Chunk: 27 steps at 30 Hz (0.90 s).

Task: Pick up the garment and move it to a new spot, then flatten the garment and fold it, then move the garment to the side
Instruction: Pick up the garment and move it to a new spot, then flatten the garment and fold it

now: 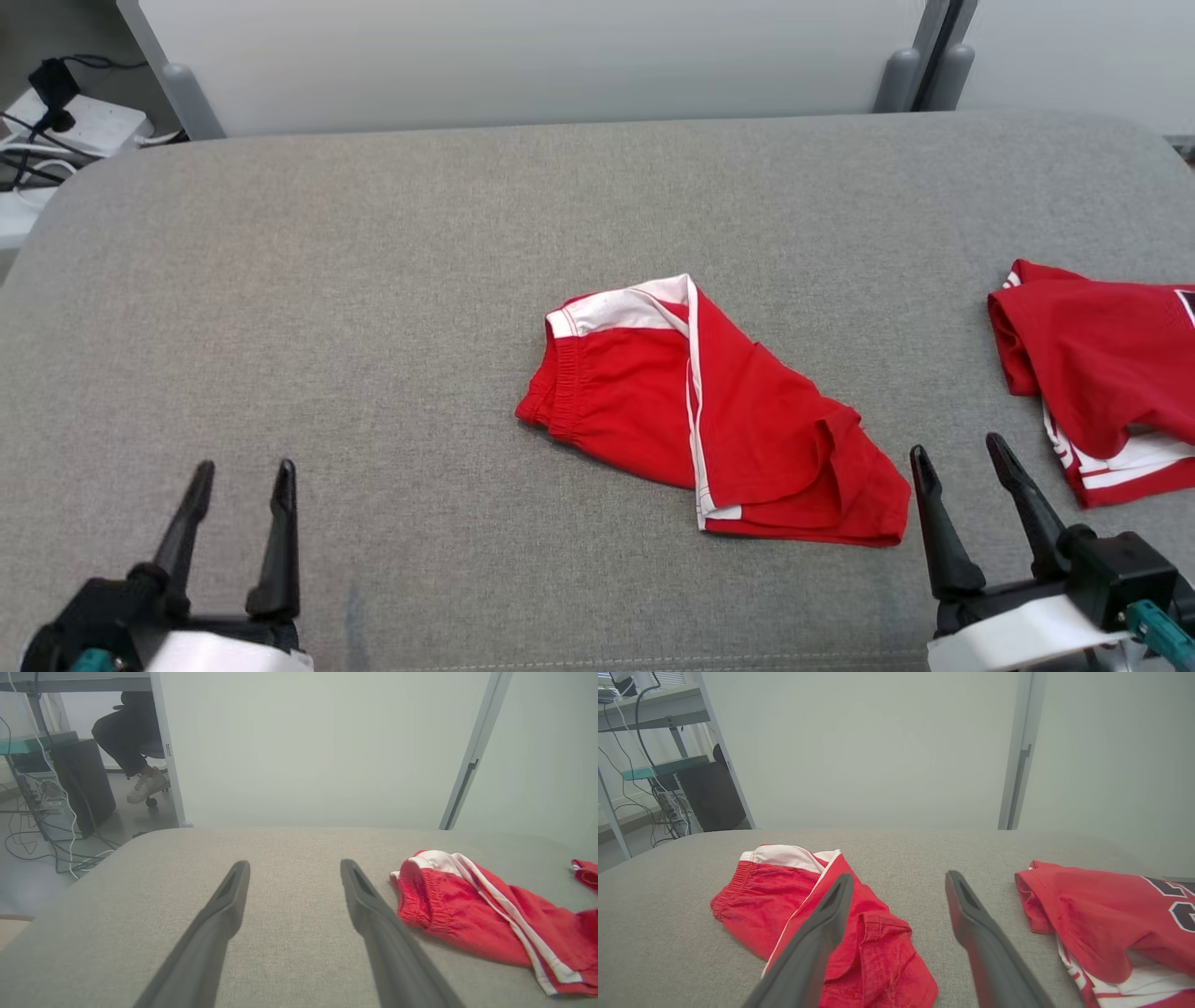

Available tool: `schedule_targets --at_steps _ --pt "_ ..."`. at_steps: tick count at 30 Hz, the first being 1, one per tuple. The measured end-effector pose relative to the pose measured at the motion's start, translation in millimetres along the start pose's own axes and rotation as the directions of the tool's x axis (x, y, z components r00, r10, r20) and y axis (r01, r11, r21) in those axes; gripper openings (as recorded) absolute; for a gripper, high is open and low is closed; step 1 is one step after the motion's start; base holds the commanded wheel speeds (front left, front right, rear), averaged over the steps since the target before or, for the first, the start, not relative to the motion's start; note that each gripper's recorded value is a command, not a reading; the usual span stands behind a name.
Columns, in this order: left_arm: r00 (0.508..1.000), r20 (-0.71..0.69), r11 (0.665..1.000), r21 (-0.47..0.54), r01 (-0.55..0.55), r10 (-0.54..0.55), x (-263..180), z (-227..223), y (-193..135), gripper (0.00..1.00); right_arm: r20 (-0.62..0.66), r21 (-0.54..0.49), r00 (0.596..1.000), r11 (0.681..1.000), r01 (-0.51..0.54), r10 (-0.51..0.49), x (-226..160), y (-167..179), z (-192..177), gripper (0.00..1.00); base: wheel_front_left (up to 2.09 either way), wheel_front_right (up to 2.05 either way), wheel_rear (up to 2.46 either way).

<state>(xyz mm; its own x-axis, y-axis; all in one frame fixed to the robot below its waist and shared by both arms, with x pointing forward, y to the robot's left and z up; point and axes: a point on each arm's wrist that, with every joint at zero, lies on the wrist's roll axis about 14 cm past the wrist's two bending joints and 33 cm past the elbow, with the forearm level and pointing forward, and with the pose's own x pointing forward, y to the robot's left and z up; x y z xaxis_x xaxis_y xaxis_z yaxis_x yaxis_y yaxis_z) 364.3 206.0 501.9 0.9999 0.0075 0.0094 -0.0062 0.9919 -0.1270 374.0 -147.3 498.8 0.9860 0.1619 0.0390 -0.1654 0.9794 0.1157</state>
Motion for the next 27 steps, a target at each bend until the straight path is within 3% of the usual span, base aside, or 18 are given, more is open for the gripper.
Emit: schedule_targets --at_steps 13,27 --pt "0.998 -0.008 0.999 0.003 0.054 -0.054 -24.2 -1.7 -16.3 1.00 0.018 0.015 0.999 0.999 0.031 -0.031 -30.3 0.7 10.4 1.00 0.00 0.00 0.00" --pt "0.999 -0.023 1.000 0.005 0.027 -0.027 -24.1 -3.5 -13.4 1.00 -0.005 0.024 1.000 1.000 -0.003 0.003 -26.9 12.6 5.5 1.00 0.00 0.00 0.00"
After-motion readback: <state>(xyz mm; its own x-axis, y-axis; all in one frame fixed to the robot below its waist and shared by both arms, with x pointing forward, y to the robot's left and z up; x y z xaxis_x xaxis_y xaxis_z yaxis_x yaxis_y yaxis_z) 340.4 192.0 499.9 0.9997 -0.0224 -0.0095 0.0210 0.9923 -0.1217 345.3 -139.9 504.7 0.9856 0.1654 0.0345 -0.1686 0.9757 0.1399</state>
